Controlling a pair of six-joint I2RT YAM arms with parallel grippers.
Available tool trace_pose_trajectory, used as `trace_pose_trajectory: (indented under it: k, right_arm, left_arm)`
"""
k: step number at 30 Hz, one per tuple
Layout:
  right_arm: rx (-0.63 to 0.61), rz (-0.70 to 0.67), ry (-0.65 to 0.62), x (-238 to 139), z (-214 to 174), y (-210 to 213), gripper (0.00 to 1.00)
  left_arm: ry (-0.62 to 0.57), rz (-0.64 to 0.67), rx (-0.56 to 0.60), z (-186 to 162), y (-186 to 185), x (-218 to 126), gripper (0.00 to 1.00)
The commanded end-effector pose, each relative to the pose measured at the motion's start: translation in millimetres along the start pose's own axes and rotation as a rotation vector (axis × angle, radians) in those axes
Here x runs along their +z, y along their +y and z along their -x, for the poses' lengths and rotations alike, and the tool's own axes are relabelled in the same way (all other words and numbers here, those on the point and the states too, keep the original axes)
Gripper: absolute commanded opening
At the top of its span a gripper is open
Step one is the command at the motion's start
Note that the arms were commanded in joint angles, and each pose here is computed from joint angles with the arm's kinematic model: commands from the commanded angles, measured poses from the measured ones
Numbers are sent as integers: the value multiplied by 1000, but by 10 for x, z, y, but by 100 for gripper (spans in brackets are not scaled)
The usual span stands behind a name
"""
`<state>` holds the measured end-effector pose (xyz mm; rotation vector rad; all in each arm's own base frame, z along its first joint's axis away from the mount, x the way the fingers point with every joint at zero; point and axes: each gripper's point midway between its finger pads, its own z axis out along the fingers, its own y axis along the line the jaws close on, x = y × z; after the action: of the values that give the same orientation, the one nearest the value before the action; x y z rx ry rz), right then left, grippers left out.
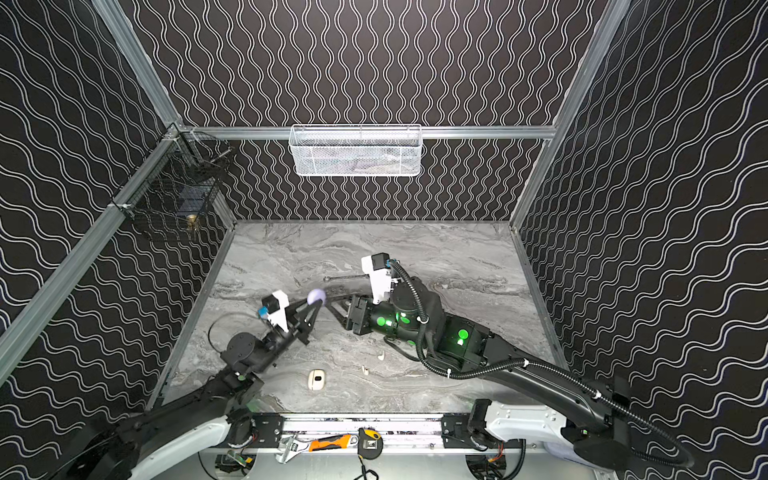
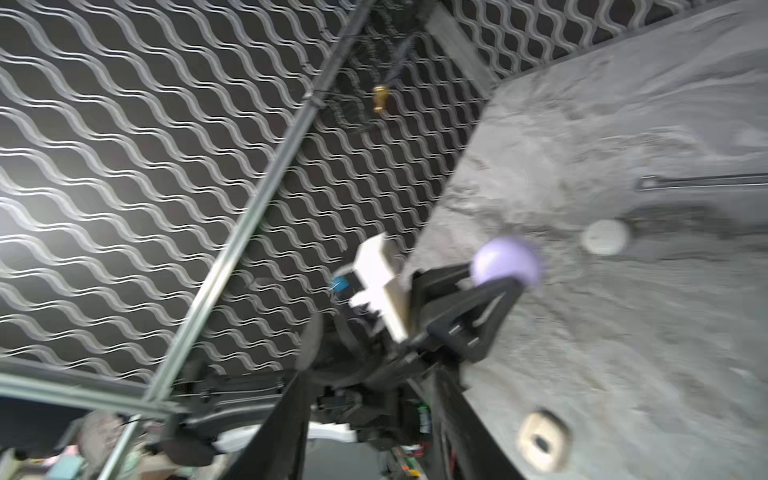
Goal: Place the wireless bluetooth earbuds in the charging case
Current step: 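Push the case lid shut with the right gripper while the left holds the case, then set the closed case down with the left gripper while the right withdraws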
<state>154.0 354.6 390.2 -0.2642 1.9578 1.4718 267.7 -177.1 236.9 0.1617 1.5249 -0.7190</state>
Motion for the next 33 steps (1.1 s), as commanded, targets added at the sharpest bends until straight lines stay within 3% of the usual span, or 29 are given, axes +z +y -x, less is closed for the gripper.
trace_pose_trajectory:
  k: [1,6,11,15,19,23,27,33]
  right_arm:
    - [37,58,-29,-4,93,205,51]
    - [3,84,-142,-232,278,224,66]
    - [39,45,-168,-276,385,-30,67]
    - [46,-15,-154,-267,371,-185,64]
    - [68,49,-184,-340,384,-218,68]
    - [70,-34,-136,-204,351,-354,67]
    - [66,-24,-101,-155,352,-293,65]
    - [20,-33,-184,-438,458,-307,70]
  left_arm:
    - [295,376,-109,-525,607,-164,0]
    - [444,370,-174,-771,628,-123,0]
    - [548,404,-336,-1190,958,-118,0]
    - [559,456,-357,-1286,1208,-157,0]
    - [615,466,-413,-1439,1364,-109,0]
    - [654,493,-474,-1618,1525,-83,0]
    - [670,526,-508,-1740,1680,-30,0]
    - [696,570,-529,-1904,1855,73,0]
